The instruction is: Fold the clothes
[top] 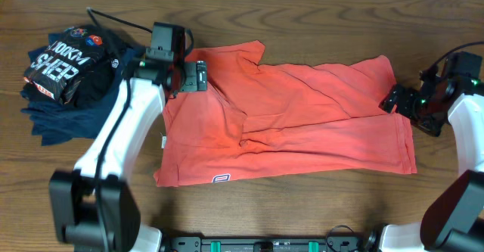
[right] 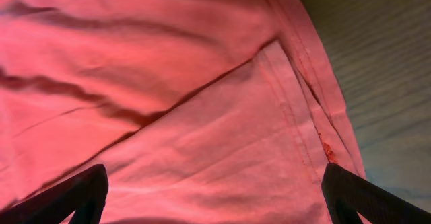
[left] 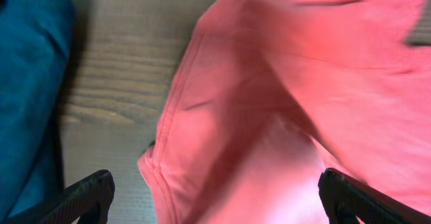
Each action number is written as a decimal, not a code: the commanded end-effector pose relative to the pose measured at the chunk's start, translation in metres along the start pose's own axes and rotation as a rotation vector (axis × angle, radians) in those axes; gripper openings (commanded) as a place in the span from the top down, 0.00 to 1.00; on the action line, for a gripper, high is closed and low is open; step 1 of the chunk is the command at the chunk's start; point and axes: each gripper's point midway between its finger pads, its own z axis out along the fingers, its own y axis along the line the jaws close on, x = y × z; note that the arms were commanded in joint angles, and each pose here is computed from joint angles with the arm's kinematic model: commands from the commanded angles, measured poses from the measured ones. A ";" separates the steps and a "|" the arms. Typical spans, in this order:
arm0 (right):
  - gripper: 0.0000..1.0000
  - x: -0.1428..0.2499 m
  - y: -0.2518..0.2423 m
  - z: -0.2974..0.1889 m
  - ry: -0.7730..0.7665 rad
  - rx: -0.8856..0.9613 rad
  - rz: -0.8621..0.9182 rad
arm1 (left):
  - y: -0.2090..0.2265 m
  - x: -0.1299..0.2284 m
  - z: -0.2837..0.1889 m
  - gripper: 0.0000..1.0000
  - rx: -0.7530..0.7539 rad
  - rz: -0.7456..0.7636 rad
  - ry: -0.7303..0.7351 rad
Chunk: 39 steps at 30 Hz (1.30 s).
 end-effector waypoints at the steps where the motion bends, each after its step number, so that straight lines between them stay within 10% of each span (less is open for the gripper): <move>1: 0.01 -0.001 0.012 -0.009 -0.022 -0.046 -0.067 | 0.001 0.008 0.013 0.02 0.021 -0.001 0.066; 13: 0.01 -0.001 0.012 -0.009 -0.019 -0.046 -0.067 | -0.001 0.007 0.013 0.02 0.023 0.002 0.059; 24: 0.01 0.002 0.012 -0.009 -0.011 -0.046 -0.065 | -0.018 -0.076 0.016 0.02 0.248 -0.046 -0.097; 39: 0.01 0.003 0.012 -0.009 -0.004 -0.045 -0.064 | -0.021 -0.100 0.132 0.02 0.278 -0.017 -0.040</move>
